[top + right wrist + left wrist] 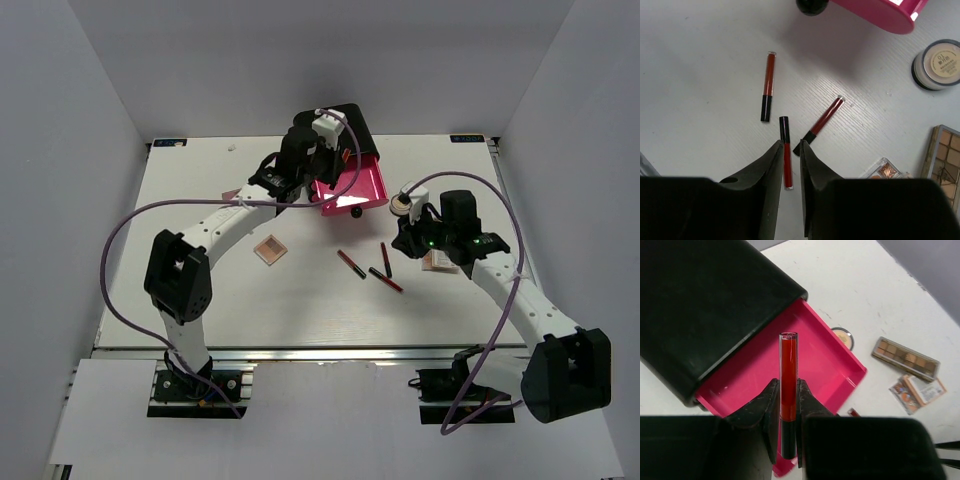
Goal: Organize the makeup
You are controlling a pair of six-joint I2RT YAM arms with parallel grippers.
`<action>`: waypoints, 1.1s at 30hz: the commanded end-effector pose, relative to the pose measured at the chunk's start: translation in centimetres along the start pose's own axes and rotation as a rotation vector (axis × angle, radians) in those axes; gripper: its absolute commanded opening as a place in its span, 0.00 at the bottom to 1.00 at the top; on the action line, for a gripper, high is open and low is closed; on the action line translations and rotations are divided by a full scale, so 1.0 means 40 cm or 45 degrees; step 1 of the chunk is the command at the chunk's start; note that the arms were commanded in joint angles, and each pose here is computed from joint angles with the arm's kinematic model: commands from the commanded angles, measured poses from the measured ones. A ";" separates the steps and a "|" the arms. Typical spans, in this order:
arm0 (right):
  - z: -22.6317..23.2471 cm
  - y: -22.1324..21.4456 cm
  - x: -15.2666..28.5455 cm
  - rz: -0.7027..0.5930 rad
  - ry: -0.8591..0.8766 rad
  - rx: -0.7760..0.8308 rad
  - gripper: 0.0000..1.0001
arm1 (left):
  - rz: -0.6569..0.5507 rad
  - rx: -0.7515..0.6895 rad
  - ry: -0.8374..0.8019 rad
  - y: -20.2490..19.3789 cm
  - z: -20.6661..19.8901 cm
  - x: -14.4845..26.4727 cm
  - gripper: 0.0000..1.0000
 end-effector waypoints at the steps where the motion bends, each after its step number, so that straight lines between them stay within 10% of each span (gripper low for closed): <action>1: -0.015 0.012 0.010 -0.042 -0.018 -0.065 0.26 | -0.055 -0.116 0.038 0.058 0.014 -0.010 0.00; 11: -0.036 -0.019 0.006 -0.025 -0.058 -0.084 0.37 | 0.030 -0.199 0.115 -0.002 0.053 -0.066 0.00; 19: -0.064 -0.082 -0.050 0.088 -0.083 -0.191 0.51 | 0.044 -0.190 0.131 -0.029 0.042 -0.060 0.49; 33: -0.094 -0.145 -0.157 0.265 -0.254 -0.257 0.51 | -0.181 0.025 0.250 0.121 0.043 0.118 0.69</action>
Point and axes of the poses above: each gripper's point midway between its finger pads, its own x axis back along the fingers, its own z axis along the line the jaws close on, y = z × x, the point moved 1 cm from there along x, back along the fingers, and after that the axes turned 1 degree about -x, right-handed, at the moved point
